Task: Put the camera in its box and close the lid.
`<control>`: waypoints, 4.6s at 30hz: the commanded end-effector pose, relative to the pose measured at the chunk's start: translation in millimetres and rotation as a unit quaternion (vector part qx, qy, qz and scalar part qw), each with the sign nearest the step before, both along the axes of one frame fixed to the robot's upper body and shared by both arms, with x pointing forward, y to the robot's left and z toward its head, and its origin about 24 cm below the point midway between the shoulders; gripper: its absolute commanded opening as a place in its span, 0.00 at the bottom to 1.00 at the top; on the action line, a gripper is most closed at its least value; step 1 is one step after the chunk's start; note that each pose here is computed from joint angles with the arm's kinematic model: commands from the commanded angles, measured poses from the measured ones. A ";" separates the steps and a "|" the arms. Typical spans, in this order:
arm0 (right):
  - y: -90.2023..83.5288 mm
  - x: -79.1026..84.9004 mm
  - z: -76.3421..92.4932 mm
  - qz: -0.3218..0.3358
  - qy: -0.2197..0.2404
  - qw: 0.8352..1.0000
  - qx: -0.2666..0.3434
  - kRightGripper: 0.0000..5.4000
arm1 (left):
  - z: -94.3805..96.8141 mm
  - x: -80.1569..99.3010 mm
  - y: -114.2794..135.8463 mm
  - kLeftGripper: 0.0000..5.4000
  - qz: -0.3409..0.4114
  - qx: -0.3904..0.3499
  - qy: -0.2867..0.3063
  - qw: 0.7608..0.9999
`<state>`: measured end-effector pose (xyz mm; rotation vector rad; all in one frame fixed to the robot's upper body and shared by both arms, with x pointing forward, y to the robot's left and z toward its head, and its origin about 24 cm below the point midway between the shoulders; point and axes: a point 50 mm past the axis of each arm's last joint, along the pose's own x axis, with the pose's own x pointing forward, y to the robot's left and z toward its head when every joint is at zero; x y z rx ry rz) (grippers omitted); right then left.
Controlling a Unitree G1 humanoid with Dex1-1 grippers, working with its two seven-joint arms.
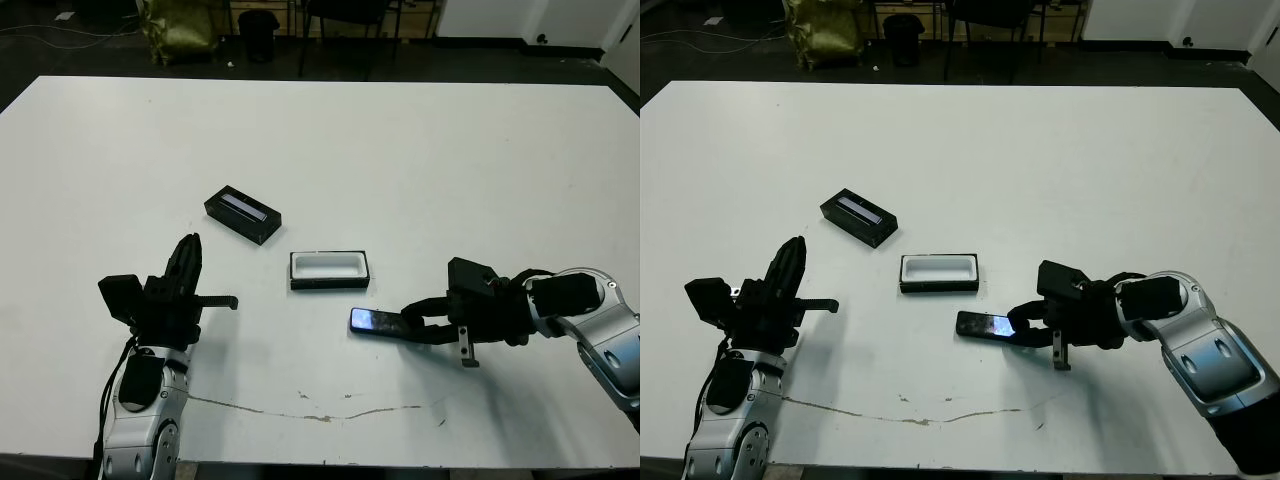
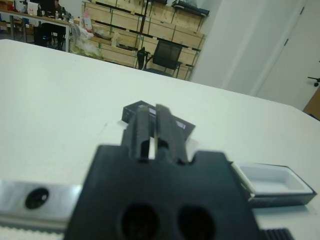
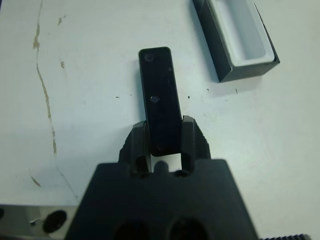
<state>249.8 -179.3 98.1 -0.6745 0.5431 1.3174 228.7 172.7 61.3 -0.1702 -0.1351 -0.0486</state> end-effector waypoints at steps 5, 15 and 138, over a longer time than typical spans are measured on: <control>-11.9 1.4 -14.3 0.001 0.049 0.997 -0.057 0.02 | -4.1 -1.5 2.1 0.00 0.006 0.000 0.017 1.000; -16.0 5.5 -19.1 -0.007 0.047 0.998 -0.047 0.02 | -4.4 -1.2 1.9 0.00 0.009 0.001 0.018 1.000; 59.8 99.0 25.0 0.074 0.012 0.997 0.001 0.00 | -8.0 -5.1 1.6 0.00 0.011 -0.015 0.031 0.999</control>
